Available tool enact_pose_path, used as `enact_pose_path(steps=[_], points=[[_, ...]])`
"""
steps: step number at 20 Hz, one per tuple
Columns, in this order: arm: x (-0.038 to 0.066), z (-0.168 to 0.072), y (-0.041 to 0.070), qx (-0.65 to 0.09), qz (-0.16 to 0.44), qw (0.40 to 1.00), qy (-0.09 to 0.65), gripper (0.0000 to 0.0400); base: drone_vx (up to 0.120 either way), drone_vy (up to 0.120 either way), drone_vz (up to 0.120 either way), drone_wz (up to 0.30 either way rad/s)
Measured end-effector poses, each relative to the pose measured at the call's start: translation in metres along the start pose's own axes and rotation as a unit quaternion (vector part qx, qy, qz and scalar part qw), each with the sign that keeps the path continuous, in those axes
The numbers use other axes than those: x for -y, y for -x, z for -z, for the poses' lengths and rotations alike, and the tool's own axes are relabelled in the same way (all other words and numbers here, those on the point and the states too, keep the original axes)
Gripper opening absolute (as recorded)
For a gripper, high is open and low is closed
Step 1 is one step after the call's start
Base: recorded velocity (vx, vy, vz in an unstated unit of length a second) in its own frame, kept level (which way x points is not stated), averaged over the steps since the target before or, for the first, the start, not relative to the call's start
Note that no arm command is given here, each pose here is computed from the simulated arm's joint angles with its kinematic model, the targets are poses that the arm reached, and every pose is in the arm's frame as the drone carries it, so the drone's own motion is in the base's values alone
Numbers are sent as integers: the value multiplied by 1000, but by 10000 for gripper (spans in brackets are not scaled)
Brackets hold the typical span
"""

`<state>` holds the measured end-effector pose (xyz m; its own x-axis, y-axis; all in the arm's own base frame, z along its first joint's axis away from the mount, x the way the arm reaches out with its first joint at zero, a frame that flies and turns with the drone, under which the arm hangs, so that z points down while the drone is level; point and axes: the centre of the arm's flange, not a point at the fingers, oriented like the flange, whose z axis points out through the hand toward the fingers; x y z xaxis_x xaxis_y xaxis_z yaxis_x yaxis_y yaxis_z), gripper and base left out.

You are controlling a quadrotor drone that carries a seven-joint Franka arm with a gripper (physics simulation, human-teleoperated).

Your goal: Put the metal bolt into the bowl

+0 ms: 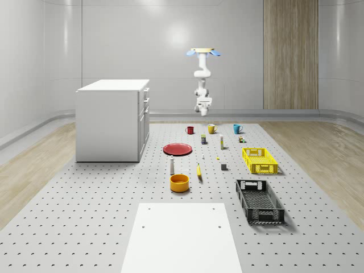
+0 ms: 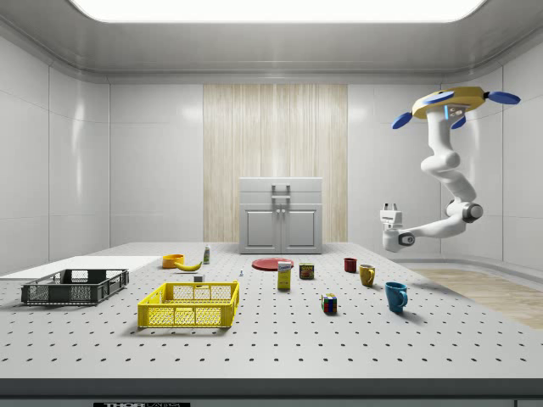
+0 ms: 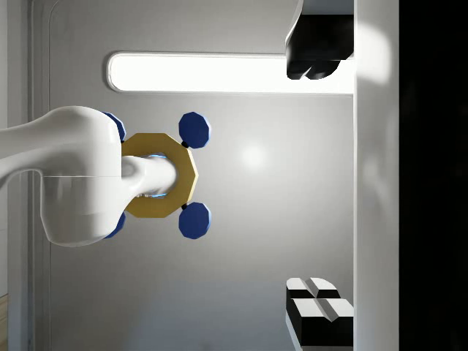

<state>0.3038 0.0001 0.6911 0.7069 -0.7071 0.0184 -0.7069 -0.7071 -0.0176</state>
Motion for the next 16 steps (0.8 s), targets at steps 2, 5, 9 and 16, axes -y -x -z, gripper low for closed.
enact_pose_path(steps=[2,5,9,16], points=[[0,0,0,-1,0,1000,0,400,120,-120,0,0],[0,0,0,-2,0,1000,-1,400,120,-120,0,0],[0,0,1,-3,0,1000,-2,400,120,-120,0,0],[0,0,1,-7,0,1000,-1,400,120,-29,0,0]])
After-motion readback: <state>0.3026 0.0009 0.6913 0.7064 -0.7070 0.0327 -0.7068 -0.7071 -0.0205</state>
